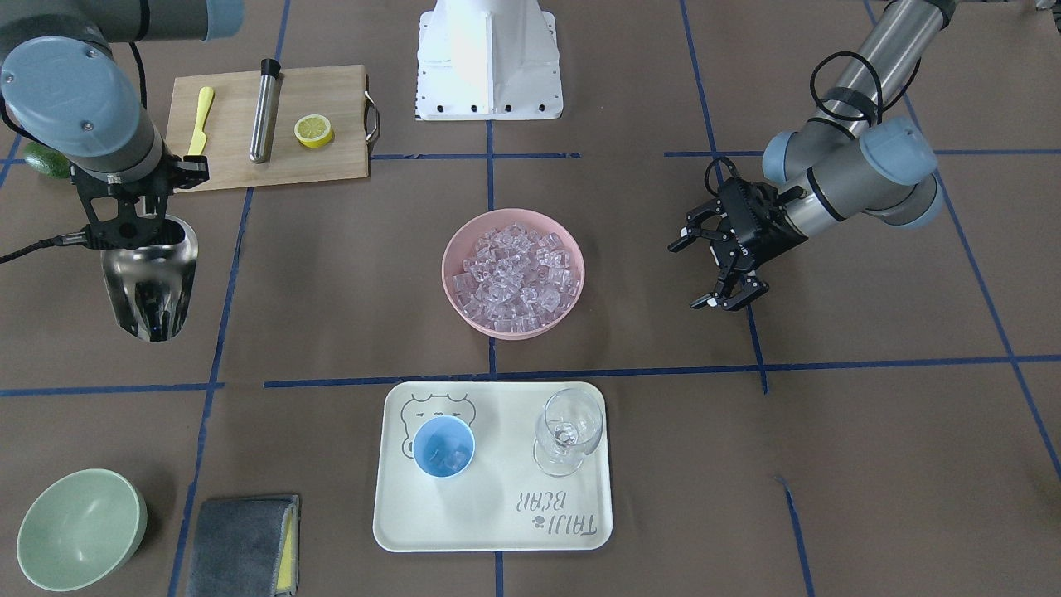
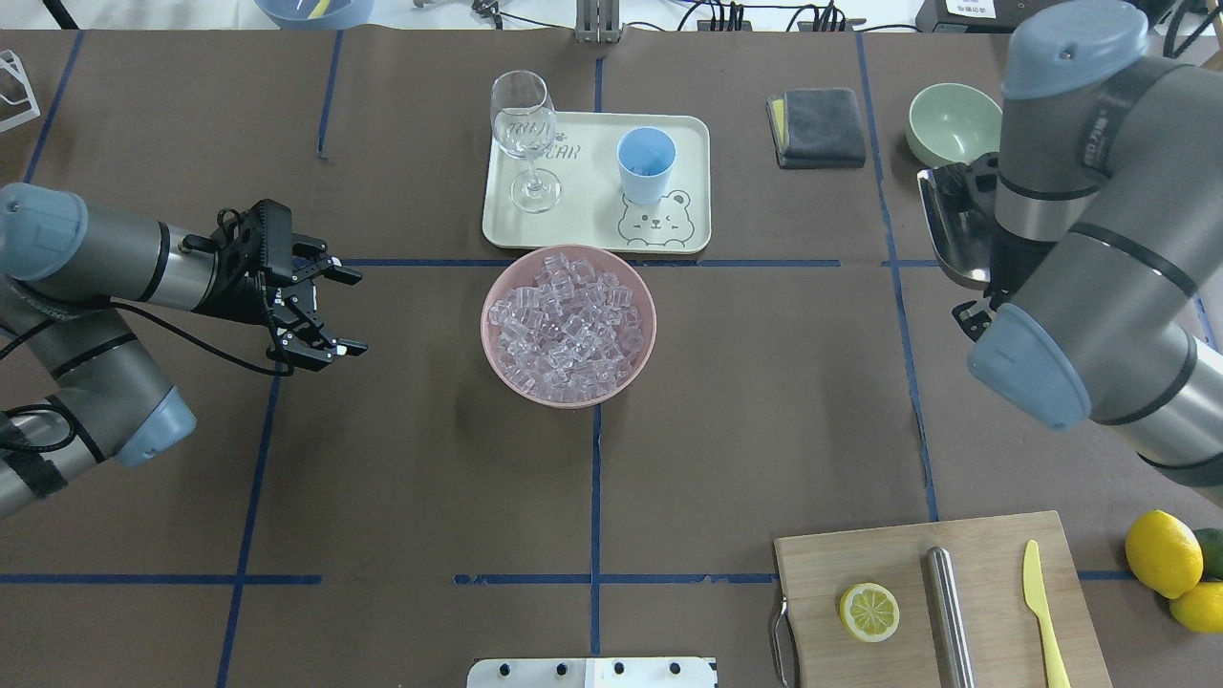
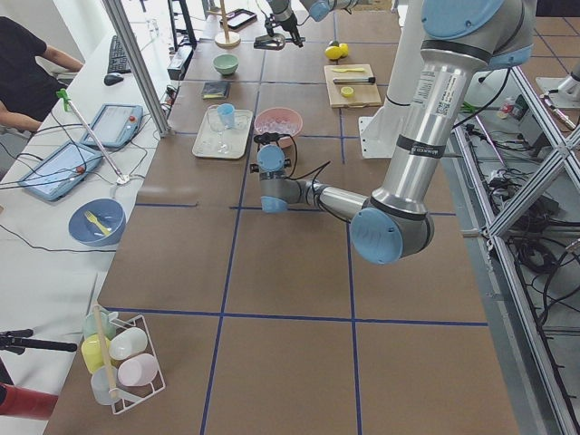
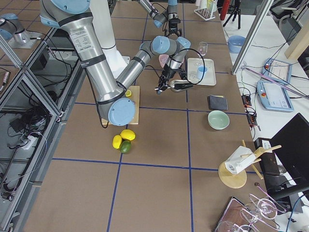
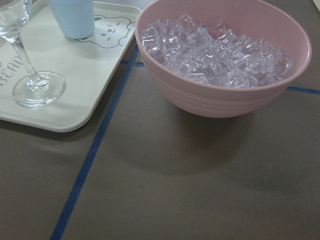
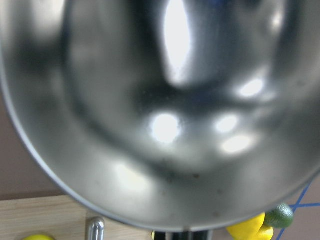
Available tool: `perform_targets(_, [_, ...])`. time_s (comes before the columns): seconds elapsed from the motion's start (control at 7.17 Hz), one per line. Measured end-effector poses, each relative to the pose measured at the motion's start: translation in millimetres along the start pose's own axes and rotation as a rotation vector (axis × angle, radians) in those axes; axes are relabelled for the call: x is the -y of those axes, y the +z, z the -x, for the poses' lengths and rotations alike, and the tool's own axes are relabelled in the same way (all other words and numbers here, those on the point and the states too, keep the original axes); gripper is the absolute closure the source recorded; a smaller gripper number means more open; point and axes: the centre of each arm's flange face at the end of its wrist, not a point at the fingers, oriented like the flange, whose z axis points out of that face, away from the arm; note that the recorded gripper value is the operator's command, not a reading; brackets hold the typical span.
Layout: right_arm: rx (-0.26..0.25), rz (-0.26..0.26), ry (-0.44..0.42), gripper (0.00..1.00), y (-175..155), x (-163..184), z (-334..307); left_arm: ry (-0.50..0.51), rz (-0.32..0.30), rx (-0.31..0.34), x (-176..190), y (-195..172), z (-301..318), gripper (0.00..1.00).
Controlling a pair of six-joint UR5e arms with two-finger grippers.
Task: Put ice in cup with scoop
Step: 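Lower the scoop onto the table and open the right gripper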
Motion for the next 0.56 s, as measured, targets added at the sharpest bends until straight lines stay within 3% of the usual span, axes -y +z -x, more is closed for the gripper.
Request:
perform_targets(0.28, [0.063,0.090,0.029,1.00,41.3,-8.2,-10.2,-0.001,0.002,-0.003,-0.8,1.0,-0.8,0.00])
perform_targets(0.56, [0.083,0.105,0.015,1.00,85.3,-0.6,-23.6,0.001,0.001,-0.004,-0.3,1.7,-1.3,0.00])
